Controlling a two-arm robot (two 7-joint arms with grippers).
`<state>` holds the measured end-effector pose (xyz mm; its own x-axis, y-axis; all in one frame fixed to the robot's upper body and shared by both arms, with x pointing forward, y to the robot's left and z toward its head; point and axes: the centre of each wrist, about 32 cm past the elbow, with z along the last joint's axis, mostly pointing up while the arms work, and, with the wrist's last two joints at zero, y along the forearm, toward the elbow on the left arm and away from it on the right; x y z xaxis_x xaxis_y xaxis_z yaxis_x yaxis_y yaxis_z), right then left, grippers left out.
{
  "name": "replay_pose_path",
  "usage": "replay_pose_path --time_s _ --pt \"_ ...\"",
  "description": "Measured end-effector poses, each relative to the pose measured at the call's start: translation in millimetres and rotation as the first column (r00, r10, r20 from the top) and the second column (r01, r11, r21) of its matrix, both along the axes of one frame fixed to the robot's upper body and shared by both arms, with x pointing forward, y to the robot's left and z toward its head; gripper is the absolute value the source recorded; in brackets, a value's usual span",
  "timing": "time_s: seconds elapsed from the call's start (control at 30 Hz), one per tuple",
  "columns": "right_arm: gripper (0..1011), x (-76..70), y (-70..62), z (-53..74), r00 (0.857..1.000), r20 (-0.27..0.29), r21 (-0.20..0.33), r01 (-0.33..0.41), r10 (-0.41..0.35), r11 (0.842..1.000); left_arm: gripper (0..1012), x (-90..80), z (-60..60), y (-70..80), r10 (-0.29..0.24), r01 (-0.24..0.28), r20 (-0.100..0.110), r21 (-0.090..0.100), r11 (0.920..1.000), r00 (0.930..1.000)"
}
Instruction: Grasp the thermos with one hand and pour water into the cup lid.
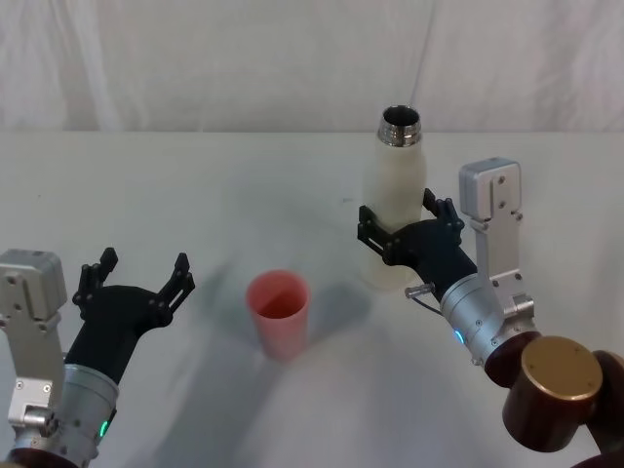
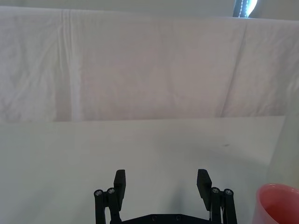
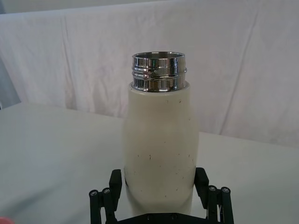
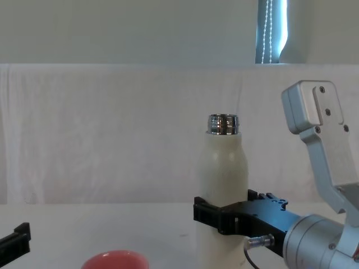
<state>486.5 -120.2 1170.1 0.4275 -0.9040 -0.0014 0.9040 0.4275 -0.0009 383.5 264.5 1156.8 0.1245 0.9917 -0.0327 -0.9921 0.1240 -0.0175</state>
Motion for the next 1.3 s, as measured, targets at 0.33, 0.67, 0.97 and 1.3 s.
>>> replay_pose_path --time_s 0.33,0.67,0.97,1.3 --pt "1001 6.4 3.7 0.1 1.0 -0.004 0.003 -0.001 0.001 1.0 1001 0.0 0.0 0.0 0.0 0.0 0.0 0.0 1.0 1.0" --pt "1001 10.6 7.4 -0.4 1.0 -0.01 0.004 0.001 -0.001 1.0 1001 0.0 0.0 0.0 0.0 0.0 0.0 0.0 1.0 1.0" --pt "1001 15.9 11.1 -1.0 1.0 -0.016 0.0 0.001 -0.001 1.0 1001 0.0 0.0 0.0 0.0 0.0 0.0 0.0 1.0 1.0" --pt "950 16.7 10.6 -0.1 1.0 -0.013 0.006 0.0 0.0 1.0 1001 0.0 0.0 0.0 0.0 0.0 0.0 0.0 1.0 1.0"
